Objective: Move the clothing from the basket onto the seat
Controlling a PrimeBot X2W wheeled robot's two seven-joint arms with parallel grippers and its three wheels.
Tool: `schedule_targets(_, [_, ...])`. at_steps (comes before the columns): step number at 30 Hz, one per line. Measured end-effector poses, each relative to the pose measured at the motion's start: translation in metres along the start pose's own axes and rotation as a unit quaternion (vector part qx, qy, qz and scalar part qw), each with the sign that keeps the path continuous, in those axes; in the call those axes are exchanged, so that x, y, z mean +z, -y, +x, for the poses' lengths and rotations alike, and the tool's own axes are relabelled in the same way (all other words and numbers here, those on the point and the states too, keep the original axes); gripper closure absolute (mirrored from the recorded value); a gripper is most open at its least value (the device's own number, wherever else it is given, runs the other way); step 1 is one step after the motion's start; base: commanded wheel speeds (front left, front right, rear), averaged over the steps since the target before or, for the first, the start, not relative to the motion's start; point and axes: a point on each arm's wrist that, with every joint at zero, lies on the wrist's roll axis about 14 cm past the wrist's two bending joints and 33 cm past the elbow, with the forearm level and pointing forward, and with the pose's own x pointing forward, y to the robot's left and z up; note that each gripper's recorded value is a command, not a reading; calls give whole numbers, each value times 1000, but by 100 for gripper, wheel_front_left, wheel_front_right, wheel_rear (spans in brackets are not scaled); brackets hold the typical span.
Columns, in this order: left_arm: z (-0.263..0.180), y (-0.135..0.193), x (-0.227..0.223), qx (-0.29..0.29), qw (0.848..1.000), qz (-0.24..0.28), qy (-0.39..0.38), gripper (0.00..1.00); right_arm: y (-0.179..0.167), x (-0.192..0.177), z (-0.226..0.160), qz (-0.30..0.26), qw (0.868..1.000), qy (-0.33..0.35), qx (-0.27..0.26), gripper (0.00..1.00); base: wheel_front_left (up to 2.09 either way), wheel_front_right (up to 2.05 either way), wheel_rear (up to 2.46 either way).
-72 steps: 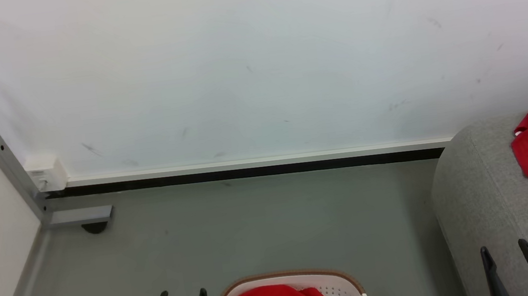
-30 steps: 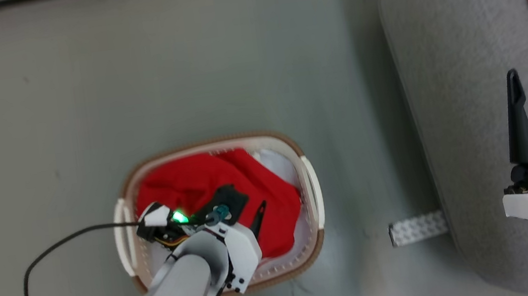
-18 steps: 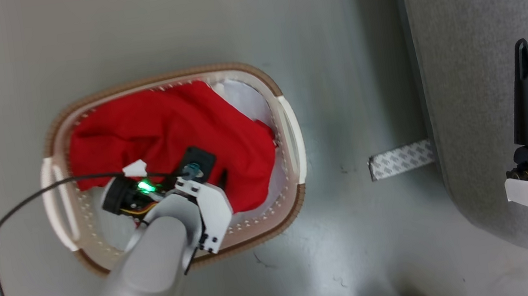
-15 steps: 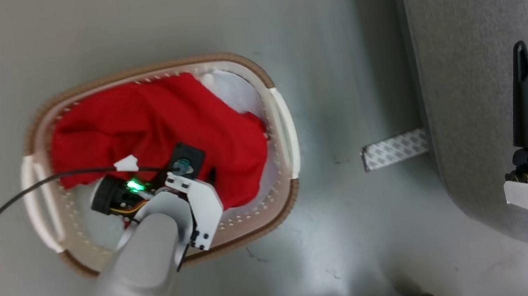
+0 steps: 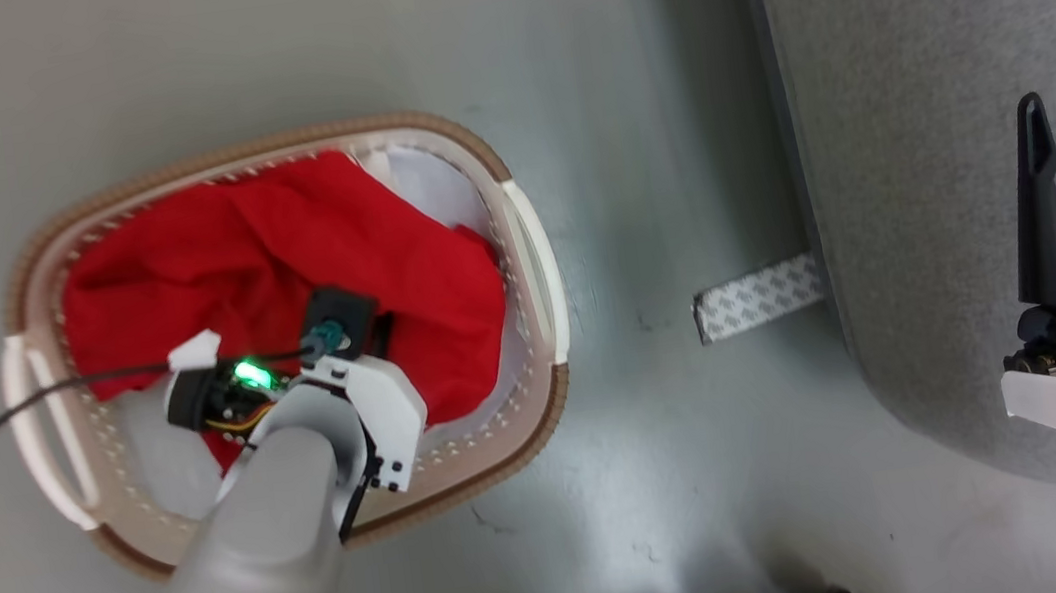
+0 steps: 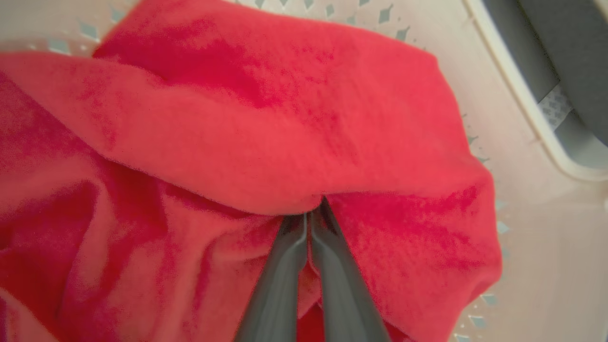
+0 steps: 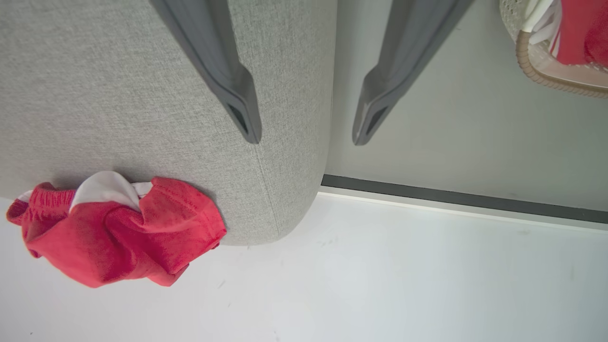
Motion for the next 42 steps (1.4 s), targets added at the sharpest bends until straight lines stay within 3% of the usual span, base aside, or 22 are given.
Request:
schedule_targets(11, [-85,5,52,48,991,-66,109,100,-9,59,-24,45,997,59,11,0,0,0,0])
schedule_targets(17, [-153,13,102,81,971,-69,212,100,-12,86,-59,64,994,84,18,0,0,0,0])
schedule_targets(23, [-231,17,144,128,939,-49,315,100,-22,110,-96,82,989,114,37,0,0,0,0])
schedule_targets(33, [-369,37,204,182,865,-6,467,100,-56,133,-150,87,979,155,95,0,0,0,0])
schedule_targets(38, [-411,44,209,202,847,10,492,100,-68,139,-166,91,975,167,116,0,0,0,0])
schedule_targets(42, [-422,51,211,201,844,17,497,100,-79,142,-172,89,971,173,137,0,0,0,0])
